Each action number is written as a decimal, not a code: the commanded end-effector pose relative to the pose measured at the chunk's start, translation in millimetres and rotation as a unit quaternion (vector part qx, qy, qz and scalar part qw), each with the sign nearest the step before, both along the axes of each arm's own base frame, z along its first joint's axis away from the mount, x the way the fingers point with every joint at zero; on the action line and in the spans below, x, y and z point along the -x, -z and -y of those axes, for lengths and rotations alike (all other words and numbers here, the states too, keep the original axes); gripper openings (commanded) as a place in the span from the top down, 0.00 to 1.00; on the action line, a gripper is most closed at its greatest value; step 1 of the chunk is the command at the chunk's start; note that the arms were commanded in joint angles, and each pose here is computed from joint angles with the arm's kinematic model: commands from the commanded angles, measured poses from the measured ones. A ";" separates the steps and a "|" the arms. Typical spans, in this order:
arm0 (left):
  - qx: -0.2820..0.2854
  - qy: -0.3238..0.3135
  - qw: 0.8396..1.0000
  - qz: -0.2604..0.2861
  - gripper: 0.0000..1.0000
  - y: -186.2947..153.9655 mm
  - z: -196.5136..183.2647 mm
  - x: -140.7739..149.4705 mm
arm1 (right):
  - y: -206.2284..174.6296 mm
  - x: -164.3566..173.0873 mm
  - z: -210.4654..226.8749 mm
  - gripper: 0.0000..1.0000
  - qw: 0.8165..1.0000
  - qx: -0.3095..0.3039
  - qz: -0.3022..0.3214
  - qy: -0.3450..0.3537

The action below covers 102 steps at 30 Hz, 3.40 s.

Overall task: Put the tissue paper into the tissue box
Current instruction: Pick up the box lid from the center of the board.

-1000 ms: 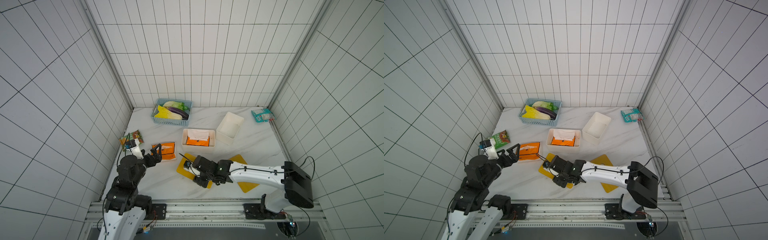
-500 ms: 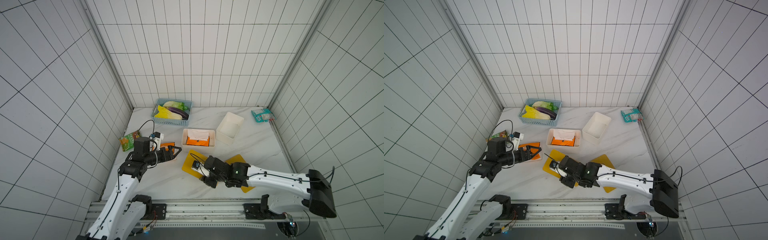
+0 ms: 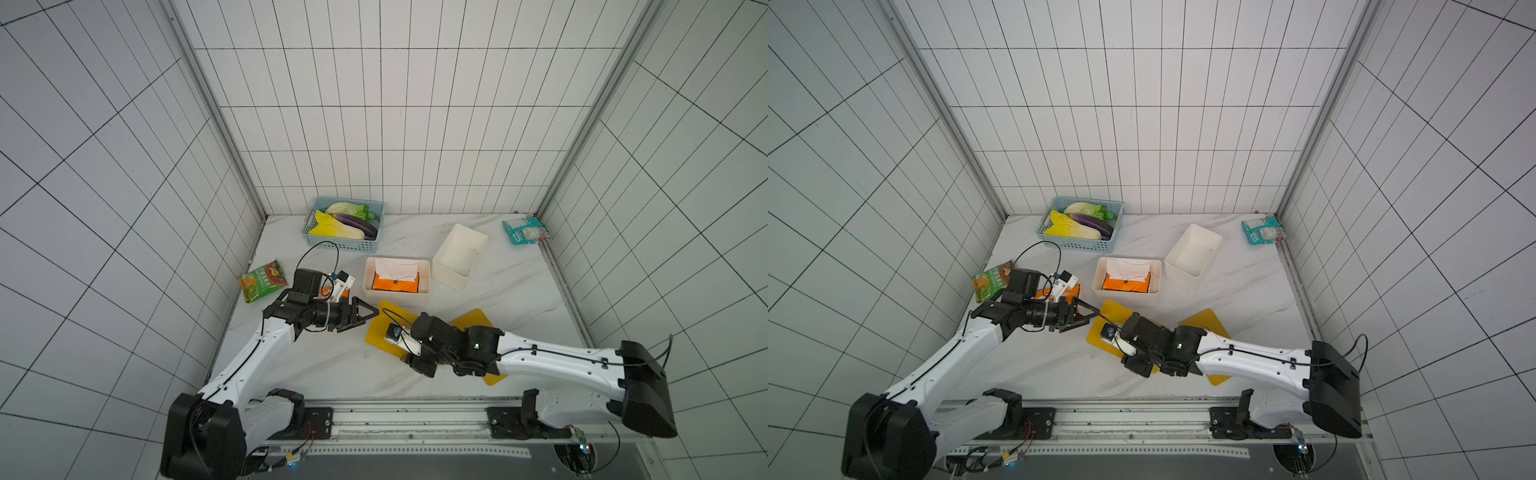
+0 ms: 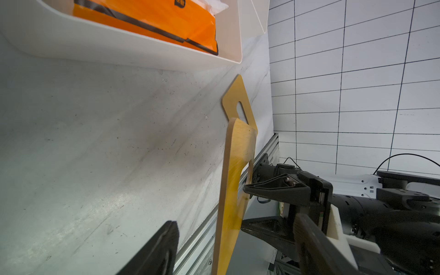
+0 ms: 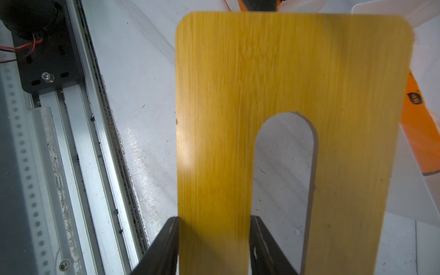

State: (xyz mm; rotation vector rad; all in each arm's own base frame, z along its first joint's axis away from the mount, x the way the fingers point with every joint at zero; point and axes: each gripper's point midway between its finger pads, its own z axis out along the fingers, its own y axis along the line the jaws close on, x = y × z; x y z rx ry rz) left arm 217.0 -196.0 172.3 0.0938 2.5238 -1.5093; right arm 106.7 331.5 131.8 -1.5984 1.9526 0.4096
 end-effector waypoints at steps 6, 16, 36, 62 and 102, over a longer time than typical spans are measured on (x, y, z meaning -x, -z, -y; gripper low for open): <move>0.008 0.035 0.999 0.011 0.36 -1.5 20.4 -1.5 | -3.1 2.8 -2.2 0.92 1.000 -0.013 0.004 -0.009; 0.023 0.058 0.998 -0.009 0.52 8.7 34.6 5.7 | -4.0 -0.9 -3.1 0.92 1.000 -0.013 0.012 -0.003; 0.039 0.077 0.996 -0.024 0.83 11.5 50.5 12.0 | -11.7 -9.1 -1.5 0.92 0.999 -0.016 0.036 0.011; 0.094 -0.028 0.988 0.118 1.00 -77.7 7.5 -23.1 | -124.3 -39.6 26.2 0.24 0.931 -0.305 -0.158 0.125; 0.182 -0.006 0.977 0.112 1.00 -109.3 16.9 -14.7 | -151.4 -106.5 62.6 0.53 0.650 -0.552 -0.490 0.181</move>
